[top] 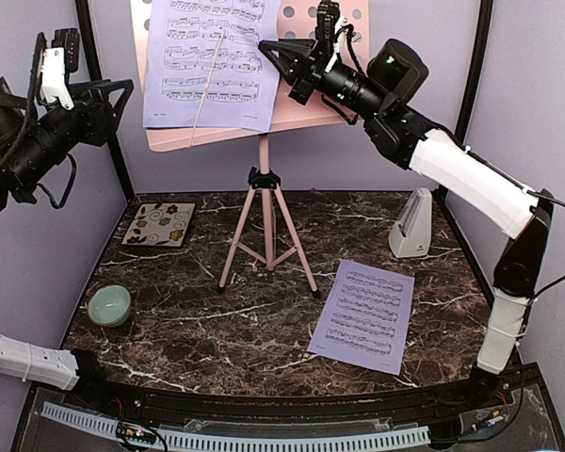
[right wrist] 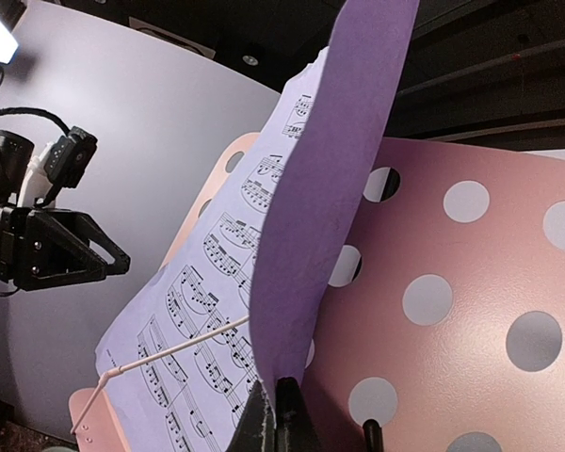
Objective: Set up the instrument practice props
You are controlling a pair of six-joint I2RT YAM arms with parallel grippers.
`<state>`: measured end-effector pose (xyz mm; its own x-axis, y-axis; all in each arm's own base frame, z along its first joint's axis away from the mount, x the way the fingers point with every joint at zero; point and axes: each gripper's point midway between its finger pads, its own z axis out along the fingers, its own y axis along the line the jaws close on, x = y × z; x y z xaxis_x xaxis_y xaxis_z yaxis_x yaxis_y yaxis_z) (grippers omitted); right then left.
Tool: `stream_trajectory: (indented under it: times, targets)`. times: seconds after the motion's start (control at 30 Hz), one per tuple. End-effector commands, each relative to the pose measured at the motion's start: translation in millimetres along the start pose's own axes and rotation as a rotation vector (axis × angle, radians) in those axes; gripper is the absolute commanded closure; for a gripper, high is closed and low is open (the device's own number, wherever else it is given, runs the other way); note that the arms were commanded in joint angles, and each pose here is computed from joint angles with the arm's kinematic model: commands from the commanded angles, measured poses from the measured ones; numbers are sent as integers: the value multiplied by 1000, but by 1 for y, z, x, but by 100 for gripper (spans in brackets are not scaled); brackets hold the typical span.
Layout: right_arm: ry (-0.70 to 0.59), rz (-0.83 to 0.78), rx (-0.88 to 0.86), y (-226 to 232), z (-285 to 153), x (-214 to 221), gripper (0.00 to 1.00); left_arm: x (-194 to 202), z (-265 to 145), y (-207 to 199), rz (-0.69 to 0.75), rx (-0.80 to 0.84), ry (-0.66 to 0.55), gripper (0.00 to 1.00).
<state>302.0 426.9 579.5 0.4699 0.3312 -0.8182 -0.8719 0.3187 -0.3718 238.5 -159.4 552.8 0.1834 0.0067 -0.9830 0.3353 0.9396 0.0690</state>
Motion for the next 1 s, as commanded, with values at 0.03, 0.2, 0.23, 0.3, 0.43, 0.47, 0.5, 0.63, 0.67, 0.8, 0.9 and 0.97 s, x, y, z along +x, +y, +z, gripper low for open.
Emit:
stream_trajectory:
  times: [0.03,0.2,0.23,0.3,0.43,0.47,0.5,0.63,0.67,0.8,0.9,0.97]
  targets:
    - [40,15,16,-3,-1,7,100,25,1,-18,-72,135,101,63]
    - [40,14,19,-3,-2,6,100,31,7,-29,-91,187,133,63]
    - [39,15,18,-3,-1,5,100,32,9,-30,-90,186,139,63]
    - [40,17,15,-2,-1,6,100,34,12,-31,-91,186,144,62]
    - [40,19,14,-2,-2,7,100,30,13,-36,-91,215,128,65]
    - [40,19,15,-2,-2,7,100,29,14,-38,-90,227,124,66]
    - [41,20,15,-2,-2,7,100,28,14,-41,-90,239,119,66]
    - [41,18,16,-2,-1,7,100,26,17,-48,-90,275,99,74]
    - [42,18,16,-3,-1,7,100,26,18,-49,-89,277,98,77]
    - [38,22,19,-3,-1,7,100,29,17,-47,-98,261,90,90]
    - [42,24,27,-4,-1,9,100,35,17,-42,-101,229,97,95]
    - [42,27,31,-5,-1,10,100,42,18,-38,-99,202,113,98]
